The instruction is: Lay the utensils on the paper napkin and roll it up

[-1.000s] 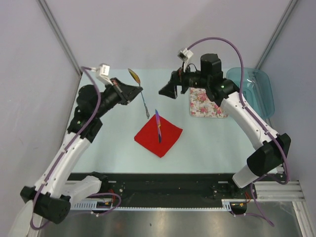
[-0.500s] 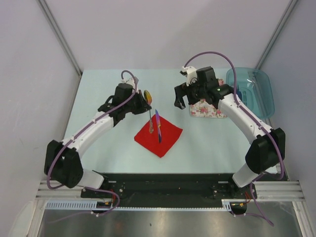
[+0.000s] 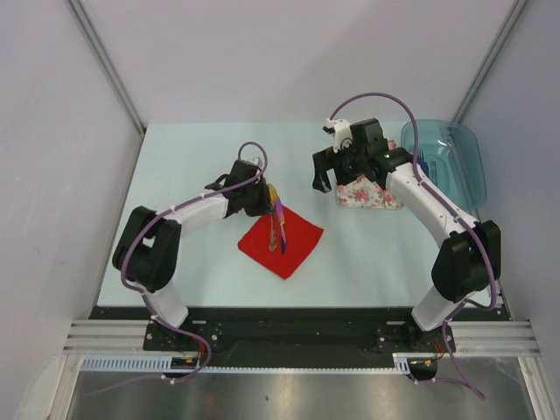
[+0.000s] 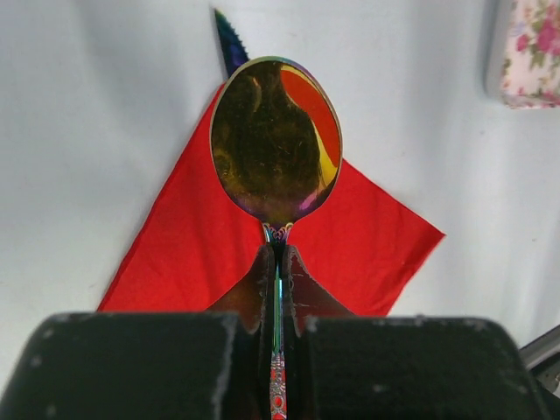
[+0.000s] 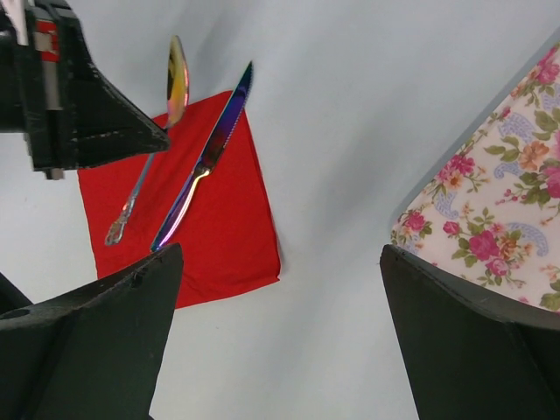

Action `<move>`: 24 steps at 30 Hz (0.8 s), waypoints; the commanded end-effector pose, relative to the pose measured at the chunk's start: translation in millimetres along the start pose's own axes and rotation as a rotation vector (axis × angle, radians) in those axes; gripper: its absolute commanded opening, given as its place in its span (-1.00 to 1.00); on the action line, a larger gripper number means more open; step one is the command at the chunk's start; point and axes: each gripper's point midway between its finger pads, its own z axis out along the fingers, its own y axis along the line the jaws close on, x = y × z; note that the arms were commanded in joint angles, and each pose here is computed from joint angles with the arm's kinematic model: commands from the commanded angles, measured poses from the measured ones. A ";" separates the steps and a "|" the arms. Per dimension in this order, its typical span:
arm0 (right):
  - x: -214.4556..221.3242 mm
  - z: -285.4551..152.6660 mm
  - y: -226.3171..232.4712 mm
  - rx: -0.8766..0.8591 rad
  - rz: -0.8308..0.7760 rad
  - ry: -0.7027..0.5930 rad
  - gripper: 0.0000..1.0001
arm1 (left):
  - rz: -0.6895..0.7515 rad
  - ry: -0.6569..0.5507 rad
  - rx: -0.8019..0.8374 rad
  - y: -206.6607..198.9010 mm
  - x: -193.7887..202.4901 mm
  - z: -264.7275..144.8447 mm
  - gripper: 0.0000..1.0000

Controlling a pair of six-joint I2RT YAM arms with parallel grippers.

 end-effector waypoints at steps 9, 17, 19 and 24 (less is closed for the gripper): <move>-9.0 -3.5 8.1 -0.028 0.002 -0.030 1.00 | -0.066 -0.013 -0.020 -6.4 -13.7 30.5 -0.99; -6.6 -2.9 7.9 -0.034 0.006 -0.030 1.00 | -0.096 0.007 -0.039 -1.3 -8.1 38.7 -0.94; -7.0 -2.8 8.2 -0.035 0.007 -0.031 0.99 | -0.095 0.007 -0.049 0.7 -7.9 39.8 -0.94; -6.0 -2.2 8.0 -0.037 0.010 -0.029 1.00 | -0.097 0.013 -0.060 3.9 -5.8 43.5 -0.88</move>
